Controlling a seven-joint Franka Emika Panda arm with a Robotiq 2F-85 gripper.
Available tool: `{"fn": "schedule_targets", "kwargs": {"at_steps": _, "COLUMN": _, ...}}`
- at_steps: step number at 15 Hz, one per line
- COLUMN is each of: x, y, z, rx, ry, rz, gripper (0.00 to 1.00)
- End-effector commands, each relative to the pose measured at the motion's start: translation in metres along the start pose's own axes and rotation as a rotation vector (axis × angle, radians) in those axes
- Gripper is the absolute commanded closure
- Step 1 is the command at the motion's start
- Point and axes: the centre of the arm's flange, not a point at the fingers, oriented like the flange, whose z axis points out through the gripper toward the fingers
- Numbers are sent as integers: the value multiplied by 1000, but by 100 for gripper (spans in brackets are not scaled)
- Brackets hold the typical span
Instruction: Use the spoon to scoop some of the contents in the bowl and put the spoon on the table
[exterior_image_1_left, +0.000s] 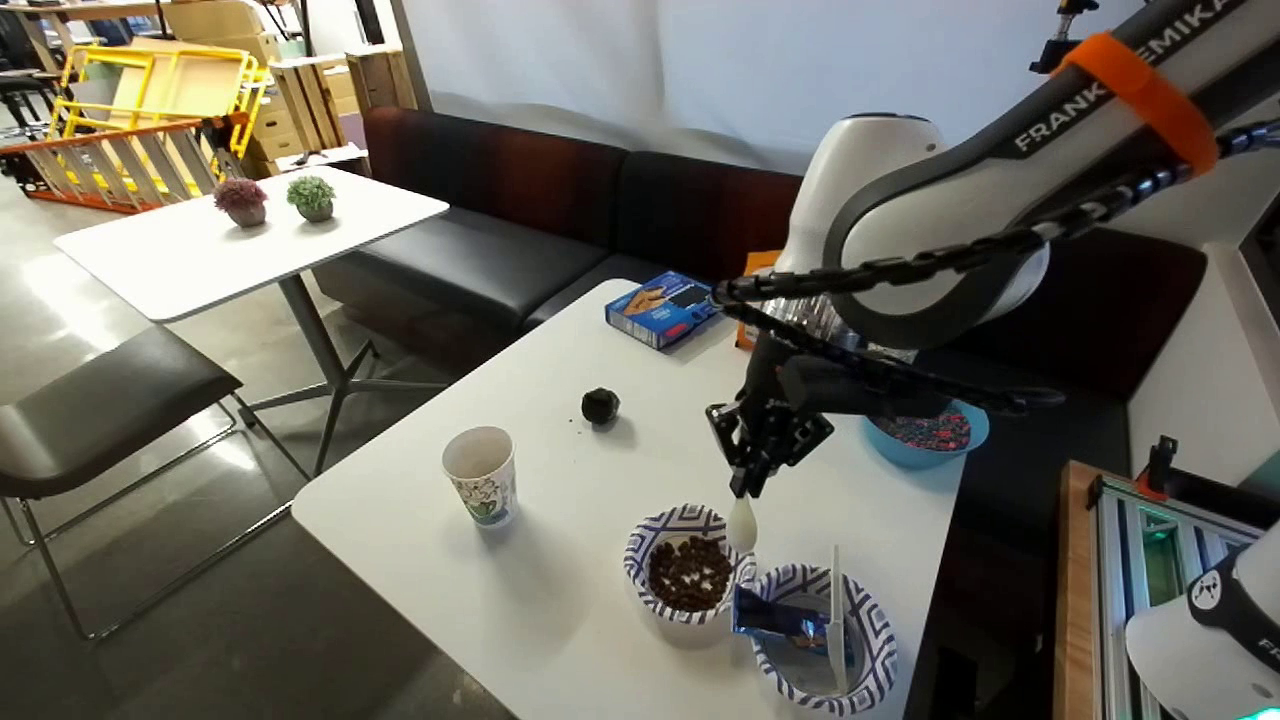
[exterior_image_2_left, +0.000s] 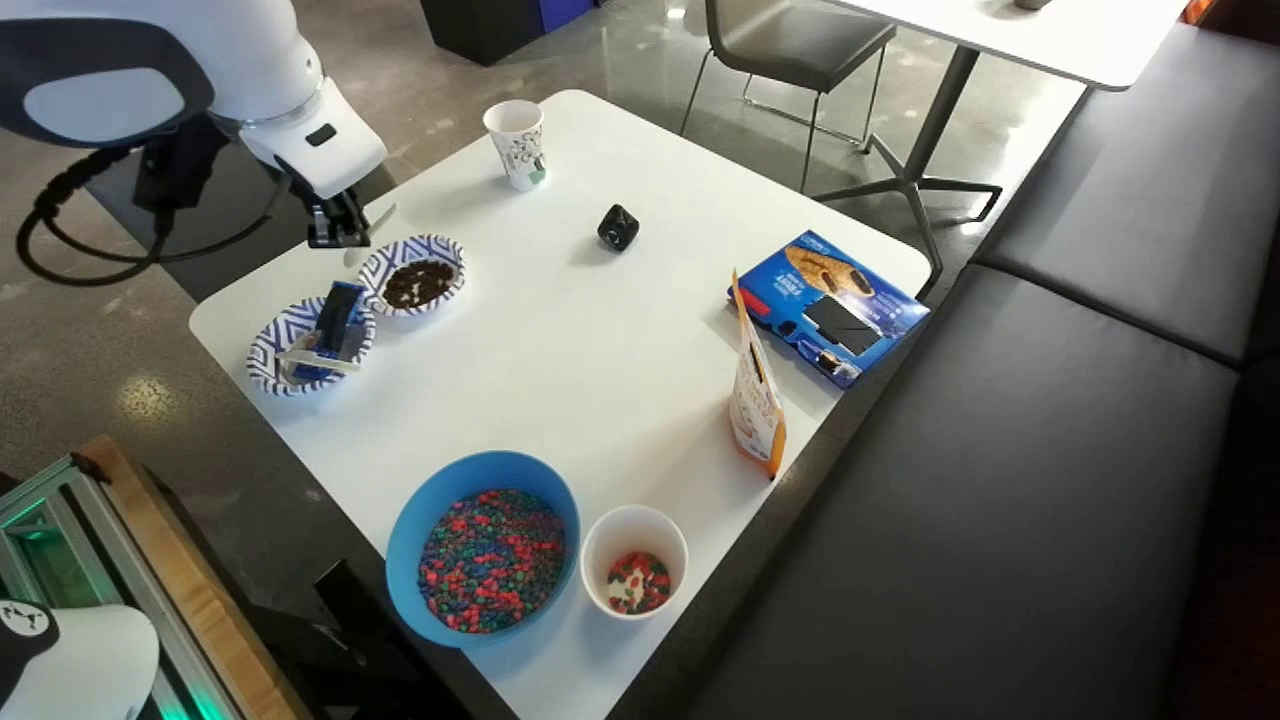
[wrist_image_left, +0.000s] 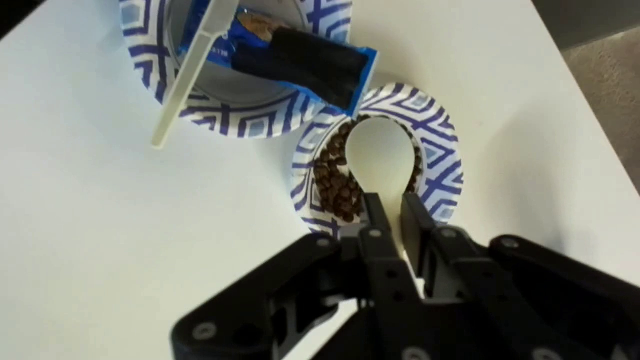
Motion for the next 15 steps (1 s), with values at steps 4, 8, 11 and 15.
{"fn": "schedule_targets", "kwargs": {"at_steps": 4, "x": 29, "y": -42, "z": 30, "rx": -92, "ry": 111, "rz": 8, "gripper": 97}}
{"fn": "schedule_targets", "kwargs": {"at_steps": 8, "x": 39, "y": -46, "z": 54, "rx": -130, "ry": 135, "rz": -4, "gripper": 97}}
{"fn": "schedule_targets", "kwargs": {"at_steps": 11, "x": 44, "y": -47, "z": 68, "rx": -135, "ry": 152, "rz": -17, "gripper": 97}}
{"fn": "schedule_targets", "kwargs": {"at_steps": 15, "x": 47, "y": -47, "z": 81, "rx": -143, "ry": 167, "rz": -21, "gripper": 97}}
